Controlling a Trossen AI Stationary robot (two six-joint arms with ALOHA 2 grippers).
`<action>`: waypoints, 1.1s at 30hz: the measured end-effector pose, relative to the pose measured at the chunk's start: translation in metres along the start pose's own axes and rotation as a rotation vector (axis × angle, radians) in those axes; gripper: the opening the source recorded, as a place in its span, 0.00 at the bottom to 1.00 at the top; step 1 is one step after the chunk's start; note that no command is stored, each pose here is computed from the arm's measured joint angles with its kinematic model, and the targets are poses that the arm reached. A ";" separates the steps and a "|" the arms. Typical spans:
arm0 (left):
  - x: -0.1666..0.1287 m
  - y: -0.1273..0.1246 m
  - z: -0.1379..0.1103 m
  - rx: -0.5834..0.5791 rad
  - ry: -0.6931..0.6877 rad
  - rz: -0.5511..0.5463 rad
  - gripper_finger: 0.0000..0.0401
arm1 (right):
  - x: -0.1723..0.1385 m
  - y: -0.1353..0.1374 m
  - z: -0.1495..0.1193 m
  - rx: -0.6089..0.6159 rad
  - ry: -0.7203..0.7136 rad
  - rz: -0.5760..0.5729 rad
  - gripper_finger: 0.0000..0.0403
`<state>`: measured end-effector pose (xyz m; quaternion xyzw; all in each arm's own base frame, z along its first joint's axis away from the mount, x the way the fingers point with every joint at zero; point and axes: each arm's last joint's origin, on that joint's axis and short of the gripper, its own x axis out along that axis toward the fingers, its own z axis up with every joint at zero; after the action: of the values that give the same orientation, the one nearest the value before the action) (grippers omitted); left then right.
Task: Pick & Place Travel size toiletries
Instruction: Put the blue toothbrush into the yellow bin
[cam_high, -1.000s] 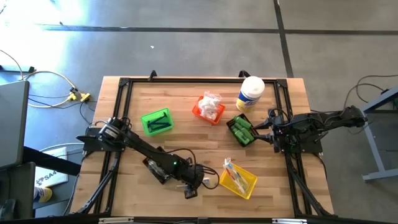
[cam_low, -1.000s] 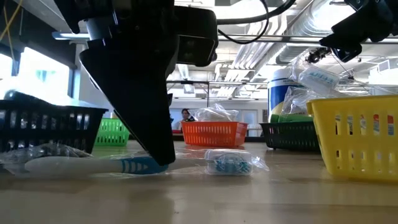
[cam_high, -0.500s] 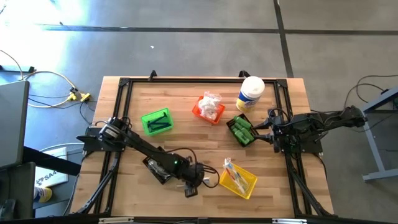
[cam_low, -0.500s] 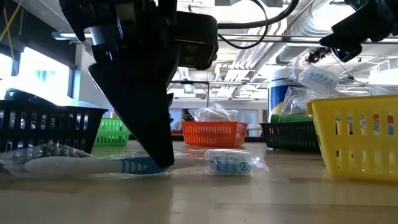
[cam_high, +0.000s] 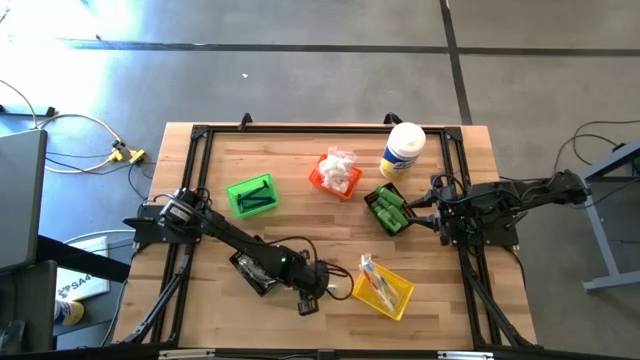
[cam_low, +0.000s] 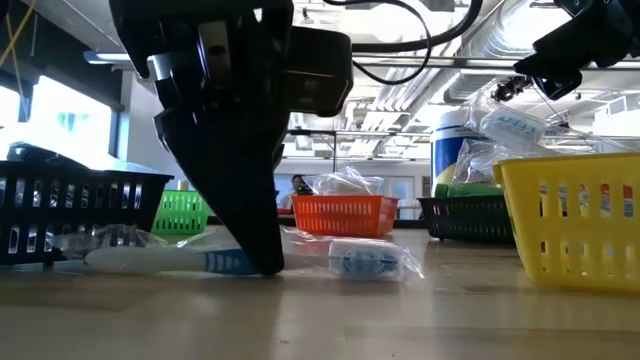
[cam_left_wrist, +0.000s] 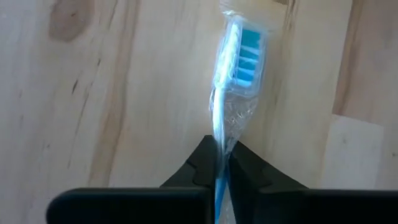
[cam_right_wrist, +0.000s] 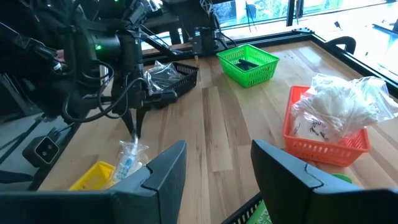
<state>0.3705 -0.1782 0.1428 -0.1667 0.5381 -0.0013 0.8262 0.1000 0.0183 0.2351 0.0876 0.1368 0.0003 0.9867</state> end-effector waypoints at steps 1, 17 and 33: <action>0.000 0.000 0.000 0.000 0.002 -0.006 0.02 | 0.000 0.000 0.000 0.000 0.000 0.000 0.43; -0.038 0.002 0.019 0.023 -0.070 -0.063 0.02 | 0.000 0.000 0.000 0.000 0.000 0.000 0.43; -0.101 0.033 0.055 0.265 -0.254 -0.042 0.03 | 0.000 0.001 0.004 0.008 -0.038 0.009 0.43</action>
<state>0.3708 -0.1135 0.2430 -0.0663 0.4211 -0.0685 0.9020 0.1009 0.0186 0.2389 0.0923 0.1178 0.0026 0.9887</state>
